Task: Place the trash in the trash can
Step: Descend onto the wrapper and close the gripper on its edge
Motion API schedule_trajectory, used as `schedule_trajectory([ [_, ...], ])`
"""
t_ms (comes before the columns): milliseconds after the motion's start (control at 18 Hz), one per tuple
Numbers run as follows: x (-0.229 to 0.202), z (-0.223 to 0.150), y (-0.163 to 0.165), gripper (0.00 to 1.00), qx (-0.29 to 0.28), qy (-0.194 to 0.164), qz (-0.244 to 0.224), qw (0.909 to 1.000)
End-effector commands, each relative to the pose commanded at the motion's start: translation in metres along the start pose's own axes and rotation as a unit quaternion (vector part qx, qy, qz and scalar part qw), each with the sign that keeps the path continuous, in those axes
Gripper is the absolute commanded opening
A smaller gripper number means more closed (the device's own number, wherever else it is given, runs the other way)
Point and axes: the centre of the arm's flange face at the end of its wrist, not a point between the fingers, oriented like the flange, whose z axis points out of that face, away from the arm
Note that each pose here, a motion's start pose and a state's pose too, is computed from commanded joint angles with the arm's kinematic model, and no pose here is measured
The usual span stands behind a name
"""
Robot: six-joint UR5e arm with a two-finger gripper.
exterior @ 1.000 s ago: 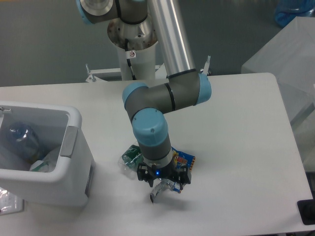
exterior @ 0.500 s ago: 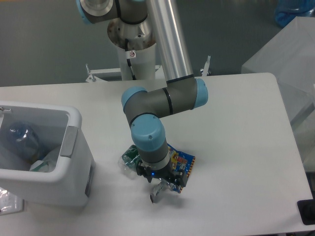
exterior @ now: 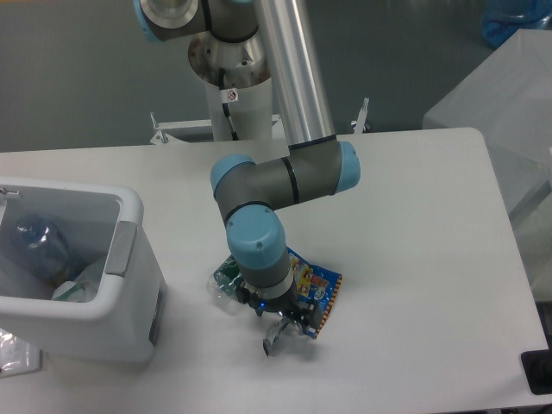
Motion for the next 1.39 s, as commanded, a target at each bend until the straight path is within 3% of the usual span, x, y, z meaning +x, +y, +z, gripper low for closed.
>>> schedule_trajectory([
  [333, -0.0005, 0.0033, -0.0012, 0.84, -0.001, 0.001, 0.0, 1.0],
  [611, -0.0001, 0.0054, 0.0007, 0.6, -0.004, 0.002, -0.003, 1.0],
  [722, 0.0012, 0.0058, 0.0006, 0.58, -0.005, 0.003, -0.002, 1.0],
  [1000, 0.0017, 0.0075, 0.0013, 0.33, -0.007, 0.003, -0.004, 1.0],
  [1278, 0.0, 0.0052, -0.0003, 0.14, -0.005, 0.001, -0.009, 0.9999],
  [1389, -0.0009, 0.0041, -0.0011, 0.13, -0.004, 0.0, -0.011, 0.9999],
])
